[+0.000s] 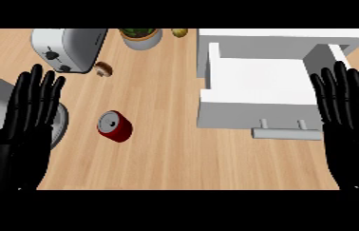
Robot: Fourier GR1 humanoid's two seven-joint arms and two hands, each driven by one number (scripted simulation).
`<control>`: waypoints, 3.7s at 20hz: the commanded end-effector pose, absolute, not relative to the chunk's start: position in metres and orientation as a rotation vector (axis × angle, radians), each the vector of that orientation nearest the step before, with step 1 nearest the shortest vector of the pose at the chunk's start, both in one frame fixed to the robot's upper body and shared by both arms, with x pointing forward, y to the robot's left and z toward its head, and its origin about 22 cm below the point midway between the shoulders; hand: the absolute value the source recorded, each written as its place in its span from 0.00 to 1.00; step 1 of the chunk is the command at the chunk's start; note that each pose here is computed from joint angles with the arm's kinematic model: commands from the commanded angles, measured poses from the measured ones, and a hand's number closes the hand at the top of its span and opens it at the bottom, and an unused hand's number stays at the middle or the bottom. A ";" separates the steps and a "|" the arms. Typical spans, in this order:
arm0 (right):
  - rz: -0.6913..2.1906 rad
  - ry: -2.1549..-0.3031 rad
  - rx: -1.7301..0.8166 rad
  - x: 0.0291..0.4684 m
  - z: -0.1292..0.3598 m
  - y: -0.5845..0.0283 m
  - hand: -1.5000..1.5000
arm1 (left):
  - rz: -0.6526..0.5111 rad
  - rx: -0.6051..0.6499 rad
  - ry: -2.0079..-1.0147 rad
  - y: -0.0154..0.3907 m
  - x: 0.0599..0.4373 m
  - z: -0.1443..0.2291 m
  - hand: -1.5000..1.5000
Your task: Pick up the can, place it into the drawer and close the drawer
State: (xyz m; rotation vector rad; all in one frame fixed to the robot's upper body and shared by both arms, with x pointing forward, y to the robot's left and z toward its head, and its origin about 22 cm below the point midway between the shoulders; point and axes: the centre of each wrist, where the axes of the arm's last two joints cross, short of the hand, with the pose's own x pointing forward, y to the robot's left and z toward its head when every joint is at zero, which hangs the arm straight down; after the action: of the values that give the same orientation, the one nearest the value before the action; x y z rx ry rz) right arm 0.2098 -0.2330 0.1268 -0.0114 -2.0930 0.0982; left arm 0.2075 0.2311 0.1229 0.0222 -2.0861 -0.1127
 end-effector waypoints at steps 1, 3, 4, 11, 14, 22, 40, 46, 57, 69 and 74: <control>0.103 -2.078 -0.025 0.223 0.140 -0.235 0.00 | -0.154 -0.001 -2.083 0.255 0.202 0.125 0.00; 0.076 -2.095 -0.036 0.219 0.126 -0.238 0.00 | -0.202 -0.124 -2.082 0.269 0.186 0.124 0.00; 0.061 -2.094 -0.022 0.206 0.126 -0.237 0.00 | -0.239 -0.161 -2.089 0.276 0.191 0.131 0.00; -0.055 -1.798 -0.149 0.199 0.113 -0.247 0.00 | -0.116 -0.104 -1.693 0.314 0.177 0.102 0.00; -0.085 -1.788 -0.128 0.205 0.091 -0.257 0.00 | -0.114 -0.102 -1.694 0.336 0.201 0.134 0.00; -0.085 -1.802 -0.159 0.188 0.097 -0.264 0.00 | -0.097 -0.104 -1.688 0.334 0.202 0.113 0.00; -0.052 -1.829 -0.182 0.179 0.109 -0.294 0.00 | -0.161 -0.058 -1.561 0.302 0.213 0.029 0.00; -0.048 -1.832 -0.202 0.179 0.116 -0.289 0.00 | -0.132 -0.014 -1.548 0.288 0.230 -0.003 0.00; -0.071 -1.830 -0.202 0.164 0.113 -0.308 0.00 | -0.080 0.016 -1.513 0.311 0.237 -0.051 0.00; -0.059 -1.823 -0.213 0.176 0.131 -0.287 0.00 | -0.058 0.048 -1.483 0.328 0.249 -0.115 0.00; -0.053 -1.843 -0.216 0.161 0.130 -0.295 0.00 | -0.029 0.048 -1.465 0.337 0.231 -0.139 0.00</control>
State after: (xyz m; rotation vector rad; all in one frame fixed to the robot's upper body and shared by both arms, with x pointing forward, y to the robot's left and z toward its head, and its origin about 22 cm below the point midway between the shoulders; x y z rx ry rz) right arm 0.1645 -0.2951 0.1315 -0.2093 -1.8366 -0.0579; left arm 0.2436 0.3212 -0.1258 0.0396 -1.4697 -0.0407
